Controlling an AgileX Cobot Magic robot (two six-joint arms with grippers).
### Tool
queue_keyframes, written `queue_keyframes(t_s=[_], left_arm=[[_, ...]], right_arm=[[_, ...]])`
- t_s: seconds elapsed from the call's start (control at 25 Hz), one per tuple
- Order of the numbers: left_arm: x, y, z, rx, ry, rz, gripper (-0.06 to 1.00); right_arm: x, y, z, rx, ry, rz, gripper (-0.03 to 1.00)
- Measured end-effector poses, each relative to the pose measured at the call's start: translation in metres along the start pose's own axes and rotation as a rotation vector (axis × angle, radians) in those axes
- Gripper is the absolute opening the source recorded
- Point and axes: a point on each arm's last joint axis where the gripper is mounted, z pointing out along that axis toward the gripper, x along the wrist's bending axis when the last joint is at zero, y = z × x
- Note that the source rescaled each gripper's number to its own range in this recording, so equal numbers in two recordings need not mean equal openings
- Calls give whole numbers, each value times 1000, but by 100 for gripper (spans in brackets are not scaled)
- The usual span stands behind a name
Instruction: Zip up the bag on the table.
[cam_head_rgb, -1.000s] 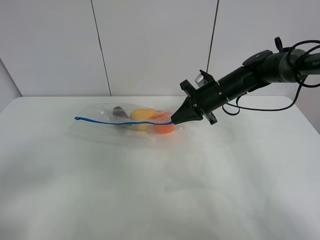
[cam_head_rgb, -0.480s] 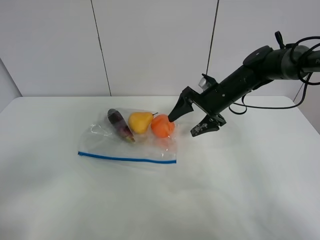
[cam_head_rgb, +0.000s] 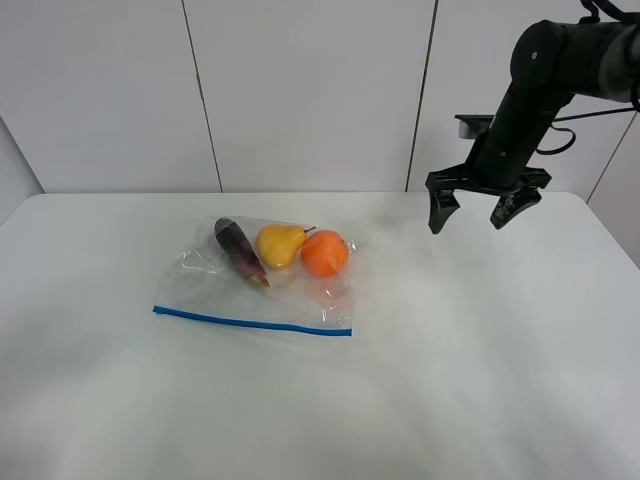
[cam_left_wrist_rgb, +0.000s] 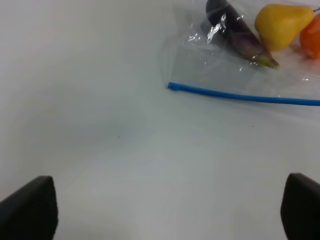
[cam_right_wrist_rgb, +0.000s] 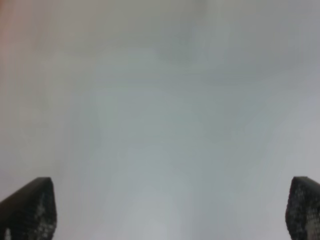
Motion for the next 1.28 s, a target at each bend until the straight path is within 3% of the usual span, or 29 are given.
queue_keyframes(t_s=[0.24,0.56,0.72,1.04,1.16,1.28], left_arm=[[0,0,0,0,0,0,100],[0,0,0,0,0,0,100],[0,0,0,0,0,0,100],[0,0,0,0,0,0,100],[0,0,0,0,0,0,100],[0,0,0,0,0,0,100]], right_arm=[[-39,-3,-3,-3,-28,84,100],[-34,-25,-25,-17,-9,99,100],[-28,-65,-50,-19,-26,92,100],[-9,-181,-87,-55,-35,83,100],[-3,-223,-92,-107,-42,79,100],[2,-262,-93,-234,-55,73,100]])
